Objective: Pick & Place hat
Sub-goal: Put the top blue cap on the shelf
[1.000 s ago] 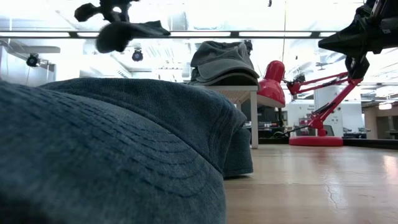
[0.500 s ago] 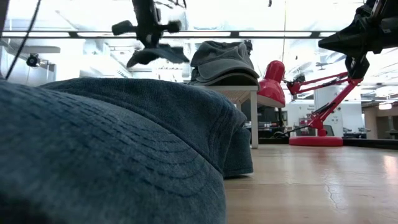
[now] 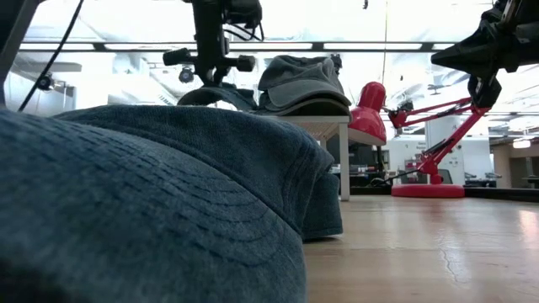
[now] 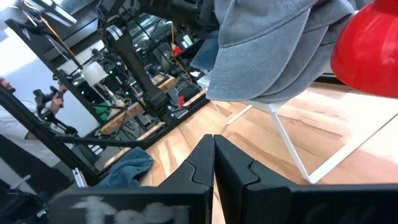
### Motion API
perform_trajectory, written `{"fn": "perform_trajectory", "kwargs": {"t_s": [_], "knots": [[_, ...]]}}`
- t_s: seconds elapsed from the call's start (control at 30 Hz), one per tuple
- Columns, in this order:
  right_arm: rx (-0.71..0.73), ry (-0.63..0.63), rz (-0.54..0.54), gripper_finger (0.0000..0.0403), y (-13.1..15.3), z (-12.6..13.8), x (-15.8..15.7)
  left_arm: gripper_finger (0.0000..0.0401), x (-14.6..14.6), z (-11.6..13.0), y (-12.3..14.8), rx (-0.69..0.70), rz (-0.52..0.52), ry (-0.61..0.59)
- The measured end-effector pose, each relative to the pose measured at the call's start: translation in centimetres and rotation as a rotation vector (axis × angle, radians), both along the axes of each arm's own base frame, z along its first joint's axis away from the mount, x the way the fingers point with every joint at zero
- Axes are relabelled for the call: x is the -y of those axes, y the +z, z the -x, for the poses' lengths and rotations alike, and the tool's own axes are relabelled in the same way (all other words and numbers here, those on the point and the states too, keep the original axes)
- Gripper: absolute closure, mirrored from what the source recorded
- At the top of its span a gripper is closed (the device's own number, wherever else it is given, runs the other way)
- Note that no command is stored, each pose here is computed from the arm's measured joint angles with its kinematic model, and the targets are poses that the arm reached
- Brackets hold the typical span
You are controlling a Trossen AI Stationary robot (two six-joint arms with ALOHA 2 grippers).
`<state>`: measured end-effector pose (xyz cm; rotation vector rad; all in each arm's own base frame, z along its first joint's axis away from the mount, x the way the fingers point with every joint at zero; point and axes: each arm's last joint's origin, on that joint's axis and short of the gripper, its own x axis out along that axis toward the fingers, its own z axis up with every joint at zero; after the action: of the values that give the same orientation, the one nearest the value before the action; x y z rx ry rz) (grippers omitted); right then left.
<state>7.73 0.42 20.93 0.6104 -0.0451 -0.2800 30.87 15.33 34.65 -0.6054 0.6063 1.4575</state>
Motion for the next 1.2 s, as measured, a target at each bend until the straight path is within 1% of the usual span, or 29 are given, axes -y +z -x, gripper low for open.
{"fn": "perform_trajectory", "kwargs": {"t_s": [0.3,0.43,0.67,0.83,1.2], "knots": [[0.013,0.000,-0.001,0.0394,0.4,0.1,0.0,0.0388,-0.2,-1.0,-1.2,0.036,0.048,0.032],[0.010,0.001,0.023,0.0394,0.6,0.2,0.0,0.0388,-0.1,-1.4,-1.7,0.058,0.086,0.030],[0.017,0.001,0.025,0.0394,0.8,0.3,0.1,0.0387,0.0,-1.7,-1.8,0.084,0.091,0.026],[0.018,0.001,0.025,0.0394,0.9,0.3,0.1,0.0386,0.0,-1.8,-1.8,0.067,0.090,0.007],[0.019,0.001,0.025,0.0394,0.9,0.3,0.1,0.0349,0.0,-1.8,-1.8,0.019,0.090,-0.047]]}}
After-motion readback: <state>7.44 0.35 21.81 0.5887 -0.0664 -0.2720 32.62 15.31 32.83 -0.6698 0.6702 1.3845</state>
